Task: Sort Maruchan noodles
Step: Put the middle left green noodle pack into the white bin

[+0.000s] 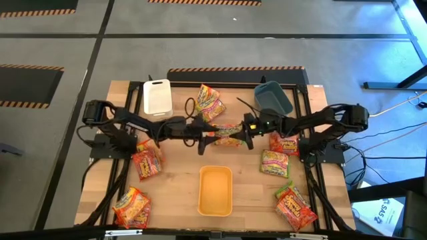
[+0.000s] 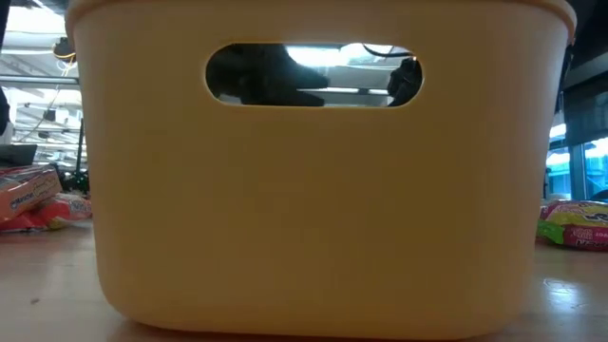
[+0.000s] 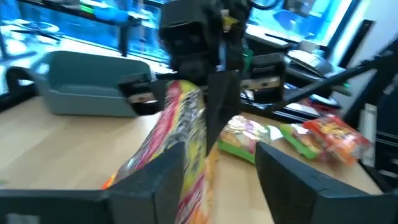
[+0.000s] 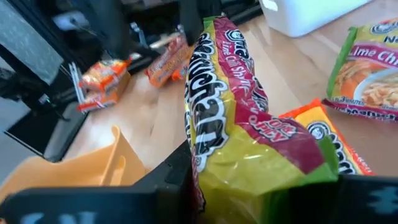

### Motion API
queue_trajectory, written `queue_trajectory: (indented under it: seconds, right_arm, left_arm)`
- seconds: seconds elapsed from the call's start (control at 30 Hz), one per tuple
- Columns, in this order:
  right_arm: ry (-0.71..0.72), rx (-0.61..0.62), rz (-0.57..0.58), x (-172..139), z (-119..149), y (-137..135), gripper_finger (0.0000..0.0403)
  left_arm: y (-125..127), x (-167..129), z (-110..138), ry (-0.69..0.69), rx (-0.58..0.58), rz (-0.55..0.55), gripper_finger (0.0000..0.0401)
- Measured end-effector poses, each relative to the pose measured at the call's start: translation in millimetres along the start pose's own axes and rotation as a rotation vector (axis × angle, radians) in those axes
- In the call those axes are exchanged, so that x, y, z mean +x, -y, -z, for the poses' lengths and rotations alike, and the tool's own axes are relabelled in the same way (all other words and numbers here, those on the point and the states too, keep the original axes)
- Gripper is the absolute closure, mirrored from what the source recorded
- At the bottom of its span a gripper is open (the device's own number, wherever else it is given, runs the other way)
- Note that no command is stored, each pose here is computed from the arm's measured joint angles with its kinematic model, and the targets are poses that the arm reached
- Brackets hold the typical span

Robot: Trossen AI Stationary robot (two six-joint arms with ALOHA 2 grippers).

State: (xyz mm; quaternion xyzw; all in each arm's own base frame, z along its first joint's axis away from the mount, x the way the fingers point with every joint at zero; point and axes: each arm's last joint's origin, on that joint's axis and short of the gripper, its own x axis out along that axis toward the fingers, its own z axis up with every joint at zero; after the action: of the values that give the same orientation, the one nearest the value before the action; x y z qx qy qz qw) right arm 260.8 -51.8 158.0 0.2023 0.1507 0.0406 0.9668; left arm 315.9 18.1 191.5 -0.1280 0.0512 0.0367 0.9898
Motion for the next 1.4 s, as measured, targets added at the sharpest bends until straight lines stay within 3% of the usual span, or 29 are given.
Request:
queue_trajectory:
  seconds: [0.1,0.2,0.37,0.53,1.0,1.4]
  right_arm:
    - [-0.046,-0.042,0.002,4.6,-0.2,-4.4,0.0297]
    - [-0.059,-0.089,-0.022,9.7,0.3,-15.3,0.0297]
    - [-0.068,-0.142,-0.040,14.8,2.9,-29.4,0.0297]
    - [-0.070,-0.166,-0.052,19.3,-2.3,-36.5,0.0297]
    - [-0.041,-0.191,-0.041,23.4,-14.1,-38.7,0.0297]
    - [-0.038,-0.197,-0.034,23.4,-14.2,-38.6,0.0297]
  left_arm:
    - [1.4,11.3,-11.3,-0.089,-0.003,0.046,0.0176]
    - [5.9,19.7,-17.7,-0.213,0.028,0.005,0.0171]
    - [15.8,27.6,-32.7,-0.298,0.078,-0.025,0.0170]
    - [20.1,31.2,-35.2,-0.332,0.130,-0.016,0.0170]
    - [18.4,29.1,-29.7,-0.393,0.128,-0.026,0.0170]
    - [18.5,29.1,-29.7,-0.397,0.106,-0.014,0.0194]
